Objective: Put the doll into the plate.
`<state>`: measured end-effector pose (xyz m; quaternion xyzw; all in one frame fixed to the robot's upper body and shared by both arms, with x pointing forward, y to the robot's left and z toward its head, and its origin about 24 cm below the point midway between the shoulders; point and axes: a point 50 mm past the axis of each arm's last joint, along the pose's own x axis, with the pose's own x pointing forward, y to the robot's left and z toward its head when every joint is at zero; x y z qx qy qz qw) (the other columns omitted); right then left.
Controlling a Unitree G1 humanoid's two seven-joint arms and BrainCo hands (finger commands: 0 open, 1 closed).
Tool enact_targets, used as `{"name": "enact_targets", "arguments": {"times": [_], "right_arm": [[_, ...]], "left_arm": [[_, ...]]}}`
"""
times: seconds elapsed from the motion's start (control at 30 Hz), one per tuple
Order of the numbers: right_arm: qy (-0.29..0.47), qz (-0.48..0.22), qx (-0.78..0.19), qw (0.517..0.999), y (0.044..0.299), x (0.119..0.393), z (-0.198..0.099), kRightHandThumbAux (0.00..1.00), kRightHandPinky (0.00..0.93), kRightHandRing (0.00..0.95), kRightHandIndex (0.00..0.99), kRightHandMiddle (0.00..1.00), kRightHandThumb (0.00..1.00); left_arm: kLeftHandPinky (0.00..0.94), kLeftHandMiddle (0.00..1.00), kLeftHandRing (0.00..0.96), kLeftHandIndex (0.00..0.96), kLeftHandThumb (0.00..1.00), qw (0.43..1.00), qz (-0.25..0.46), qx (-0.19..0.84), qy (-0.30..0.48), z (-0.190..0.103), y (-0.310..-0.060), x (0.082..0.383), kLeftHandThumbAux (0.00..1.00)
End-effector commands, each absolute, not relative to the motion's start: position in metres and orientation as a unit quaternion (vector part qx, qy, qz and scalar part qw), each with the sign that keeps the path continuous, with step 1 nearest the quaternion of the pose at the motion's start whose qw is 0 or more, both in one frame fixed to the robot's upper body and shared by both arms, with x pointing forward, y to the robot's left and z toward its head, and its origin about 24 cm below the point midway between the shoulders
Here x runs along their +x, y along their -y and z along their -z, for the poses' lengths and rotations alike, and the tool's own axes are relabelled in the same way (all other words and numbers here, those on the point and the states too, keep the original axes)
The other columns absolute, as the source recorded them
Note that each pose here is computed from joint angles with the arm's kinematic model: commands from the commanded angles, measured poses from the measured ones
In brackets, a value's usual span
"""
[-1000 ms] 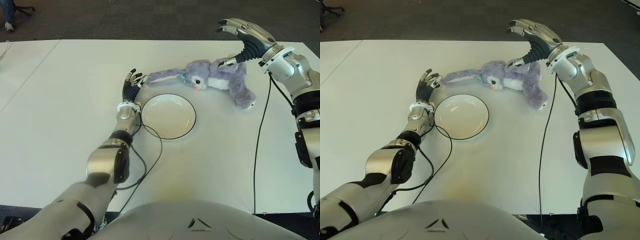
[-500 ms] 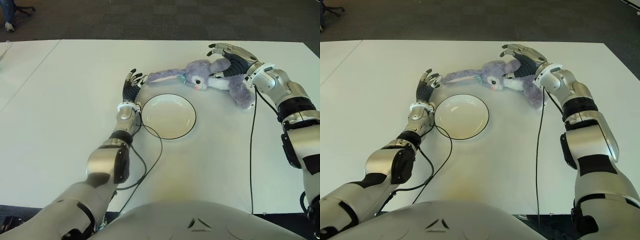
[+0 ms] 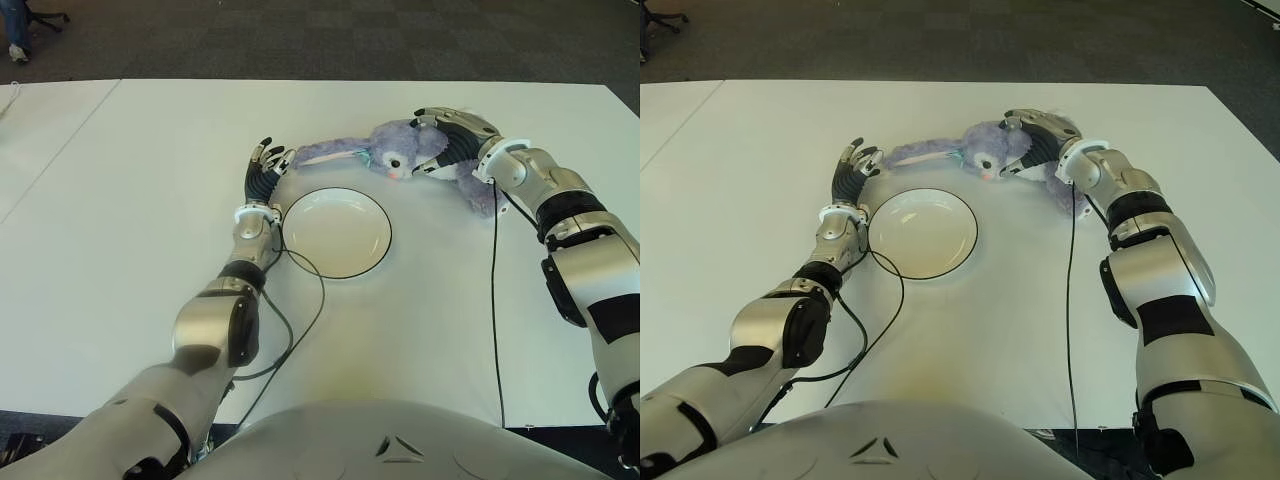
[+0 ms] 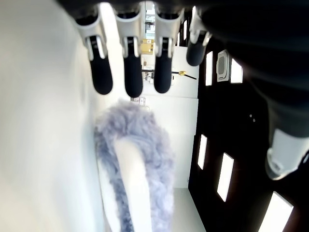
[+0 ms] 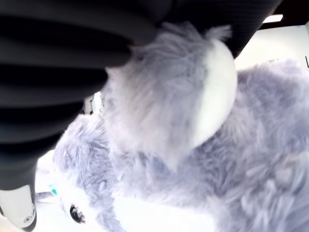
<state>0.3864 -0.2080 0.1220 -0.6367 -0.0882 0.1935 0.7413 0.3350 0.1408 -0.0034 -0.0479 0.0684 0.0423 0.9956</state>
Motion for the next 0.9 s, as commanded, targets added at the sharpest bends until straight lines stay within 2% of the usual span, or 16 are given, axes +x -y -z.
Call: {"name": "enact_targets", "arguments": {"times": [0.03,0.53,0.9], "right_arm": [[0.066,-0.199,-0.642,0.737,0.202,0.387,-0.110,0.594,0.000,0.000,0.137,0.009,0.120],[0.019,-0.184,-0.635,0.750,0.216,0.382,-0.094,0.578,0.000,0.000,0.134,0.001,0.169],[0.001,-0.167,-0.629,0.759,0.221,0.385,-0.098,0.604,0.000,0.000,0.158,0.004,0.224]], "left_arm": [[0.266,0.230,0.257,0.125,0.000,0.972,-0.048,-0.067,-0.221,0.067,-0.134,0.286,0.591],[0.251,0.221,0.244,0.118,0.000,0.973,-0.048,-0.071,-0.215,0.065,-0.131,0.287,0.589],[0.267,0.239,0.257,0.130,0.000,0.971,-0.053,-0.070,-0.221,0.066,-0.132,0.286,0.592]]}}
